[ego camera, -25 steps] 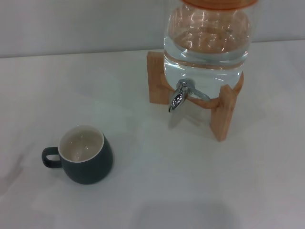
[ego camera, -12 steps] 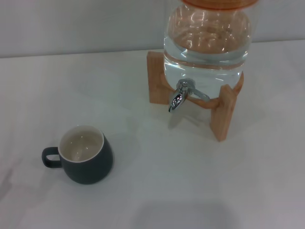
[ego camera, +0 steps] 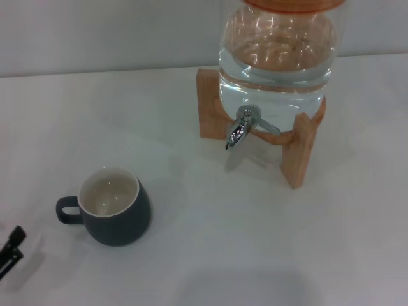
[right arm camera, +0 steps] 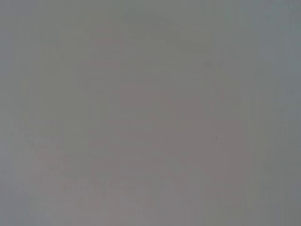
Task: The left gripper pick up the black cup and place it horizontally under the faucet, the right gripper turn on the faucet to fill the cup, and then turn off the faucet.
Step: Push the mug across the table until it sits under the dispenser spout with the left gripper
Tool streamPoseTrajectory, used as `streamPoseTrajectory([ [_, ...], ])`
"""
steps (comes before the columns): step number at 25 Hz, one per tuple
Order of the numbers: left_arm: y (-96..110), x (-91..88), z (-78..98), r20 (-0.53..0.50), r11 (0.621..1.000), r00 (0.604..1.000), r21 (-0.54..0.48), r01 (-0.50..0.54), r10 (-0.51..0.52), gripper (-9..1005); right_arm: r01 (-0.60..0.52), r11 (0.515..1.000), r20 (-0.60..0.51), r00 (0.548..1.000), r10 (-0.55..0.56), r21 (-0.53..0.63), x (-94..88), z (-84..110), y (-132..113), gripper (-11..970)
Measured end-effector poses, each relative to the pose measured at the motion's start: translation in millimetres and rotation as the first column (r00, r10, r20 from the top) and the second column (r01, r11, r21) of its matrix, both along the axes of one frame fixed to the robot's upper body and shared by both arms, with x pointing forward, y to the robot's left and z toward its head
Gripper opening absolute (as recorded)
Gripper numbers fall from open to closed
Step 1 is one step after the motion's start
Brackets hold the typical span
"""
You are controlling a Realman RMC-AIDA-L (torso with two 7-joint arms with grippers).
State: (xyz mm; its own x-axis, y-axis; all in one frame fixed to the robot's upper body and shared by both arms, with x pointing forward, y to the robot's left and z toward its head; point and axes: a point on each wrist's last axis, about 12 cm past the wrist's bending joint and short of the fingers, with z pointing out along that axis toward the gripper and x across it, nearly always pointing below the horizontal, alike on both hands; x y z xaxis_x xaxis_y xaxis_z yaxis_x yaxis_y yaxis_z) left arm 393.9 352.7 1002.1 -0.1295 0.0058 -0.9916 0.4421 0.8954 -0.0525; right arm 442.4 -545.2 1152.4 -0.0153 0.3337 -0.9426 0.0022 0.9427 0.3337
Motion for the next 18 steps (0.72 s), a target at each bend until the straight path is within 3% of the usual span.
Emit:
streamPoseTrajectory([
  [7,-14,0.8,-5.4,-0.019,0.998,0.998,-0.014,0.06,-0.06,862,-0.005,1.0,0.002,1.0,0.005,-0.006,2.3,2.5,-1,843],
  [18,-15,-0.2,-3.4,0.0,0.998,0.998,-0.035,0.06,-0.06,862,-0.002,1.0,0.004,1.0,0.002,-0.011,2.7,4.4,-3,843],
])
